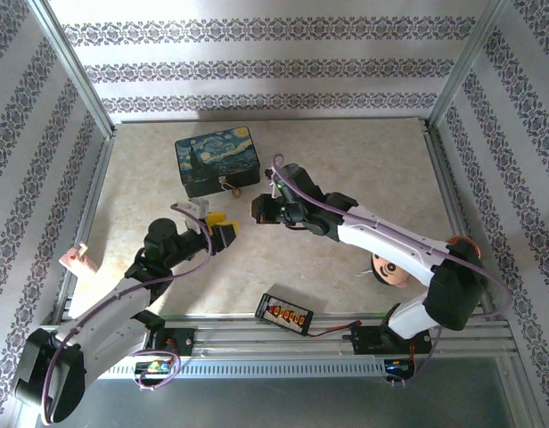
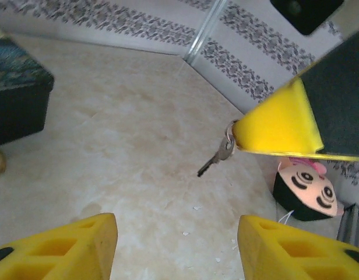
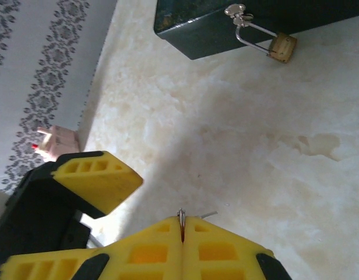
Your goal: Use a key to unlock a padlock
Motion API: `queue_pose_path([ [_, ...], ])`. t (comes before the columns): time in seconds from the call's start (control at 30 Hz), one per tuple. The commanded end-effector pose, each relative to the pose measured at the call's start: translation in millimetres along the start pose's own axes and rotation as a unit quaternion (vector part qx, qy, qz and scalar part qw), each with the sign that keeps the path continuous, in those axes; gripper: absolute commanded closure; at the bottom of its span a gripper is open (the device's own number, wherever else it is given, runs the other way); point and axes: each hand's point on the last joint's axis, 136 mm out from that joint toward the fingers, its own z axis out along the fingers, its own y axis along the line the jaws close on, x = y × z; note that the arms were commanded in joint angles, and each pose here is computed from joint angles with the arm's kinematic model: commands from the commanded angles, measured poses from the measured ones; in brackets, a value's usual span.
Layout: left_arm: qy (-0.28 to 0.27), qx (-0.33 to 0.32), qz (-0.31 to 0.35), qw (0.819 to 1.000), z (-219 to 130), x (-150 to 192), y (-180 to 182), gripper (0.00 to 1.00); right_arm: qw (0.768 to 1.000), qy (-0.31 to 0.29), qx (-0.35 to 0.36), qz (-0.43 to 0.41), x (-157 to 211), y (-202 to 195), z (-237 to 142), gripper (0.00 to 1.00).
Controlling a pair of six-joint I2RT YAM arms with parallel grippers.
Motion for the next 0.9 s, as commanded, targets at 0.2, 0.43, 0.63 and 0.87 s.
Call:
queue_pose_path([
  [0.2,-0.062,0.050,0.173,0.982,26.5,-15.3,-36.7,0.47,0.998,-0.034,-0.040,0.017,-8.1,13.8,-26.0,1.00],
  [0.43,-0.081,0.068,0.186,0.977,45.3,-23.1,-44.1,0.48,0.998,-0.041,-0.045,0.023,-6.2,13.1,-31.3,1.00],
  [0.63,-0.088,0.075,0.194,0.974,56.3,-27.6,-45.4,0.56,0.998,-0.040,-0.052,0.026,-3.5,14.3,-32.0,1.00],
  [0.87,-0.085,0.090,0.199,0.972,64.9,-30.1,-49.7,0.65,0.997,-0.043,-0.054,0.025,-4.0,15.4,-34.5,1.00],
])
